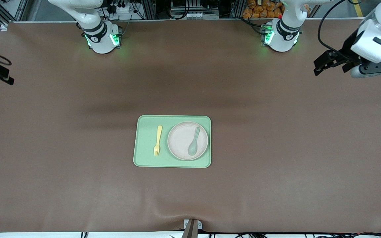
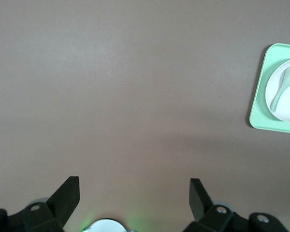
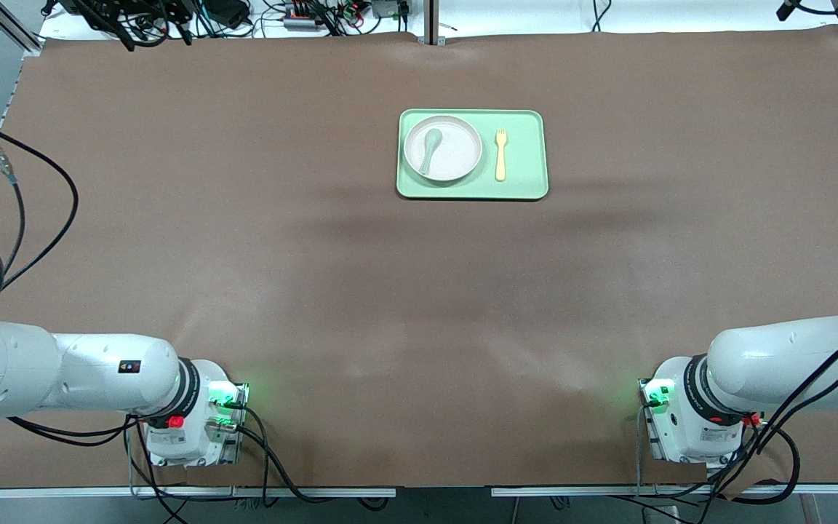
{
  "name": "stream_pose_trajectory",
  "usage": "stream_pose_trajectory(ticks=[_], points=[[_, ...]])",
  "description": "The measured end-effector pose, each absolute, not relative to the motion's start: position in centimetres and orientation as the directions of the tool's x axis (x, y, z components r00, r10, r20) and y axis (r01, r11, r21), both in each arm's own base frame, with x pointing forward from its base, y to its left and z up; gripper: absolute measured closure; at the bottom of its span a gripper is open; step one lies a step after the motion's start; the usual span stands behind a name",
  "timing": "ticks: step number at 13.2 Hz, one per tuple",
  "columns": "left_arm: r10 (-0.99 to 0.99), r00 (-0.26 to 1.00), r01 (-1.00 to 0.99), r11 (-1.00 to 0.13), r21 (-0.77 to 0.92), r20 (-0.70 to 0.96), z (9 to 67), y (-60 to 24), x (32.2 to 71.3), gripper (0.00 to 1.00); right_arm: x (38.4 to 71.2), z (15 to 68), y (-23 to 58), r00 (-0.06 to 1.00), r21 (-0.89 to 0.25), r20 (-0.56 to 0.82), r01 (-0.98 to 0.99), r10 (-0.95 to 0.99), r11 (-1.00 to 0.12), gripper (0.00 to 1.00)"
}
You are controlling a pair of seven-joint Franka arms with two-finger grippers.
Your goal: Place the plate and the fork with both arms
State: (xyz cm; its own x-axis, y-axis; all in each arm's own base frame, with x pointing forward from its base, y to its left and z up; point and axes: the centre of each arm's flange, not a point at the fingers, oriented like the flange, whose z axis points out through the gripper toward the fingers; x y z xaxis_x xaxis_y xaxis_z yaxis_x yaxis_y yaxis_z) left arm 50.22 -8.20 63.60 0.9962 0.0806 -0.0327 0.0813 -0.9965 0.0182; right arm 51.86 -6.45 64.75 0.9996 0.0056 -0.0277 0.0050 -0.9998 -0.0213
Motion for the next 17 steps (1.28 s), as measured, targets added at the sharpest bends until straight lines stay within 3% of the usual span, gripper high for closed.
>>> stream_pose_trajectory(ticks=[17], points=[[0.006, 1.000, 0.006, -0.999, -0.039, 0.000, 65.2, -7.5, 49.9, 0.00, 52.5, 63.7, -3.7, 0.999, -0.014, 0.030, -0.017, -0.018, -1.000, 0.00]])
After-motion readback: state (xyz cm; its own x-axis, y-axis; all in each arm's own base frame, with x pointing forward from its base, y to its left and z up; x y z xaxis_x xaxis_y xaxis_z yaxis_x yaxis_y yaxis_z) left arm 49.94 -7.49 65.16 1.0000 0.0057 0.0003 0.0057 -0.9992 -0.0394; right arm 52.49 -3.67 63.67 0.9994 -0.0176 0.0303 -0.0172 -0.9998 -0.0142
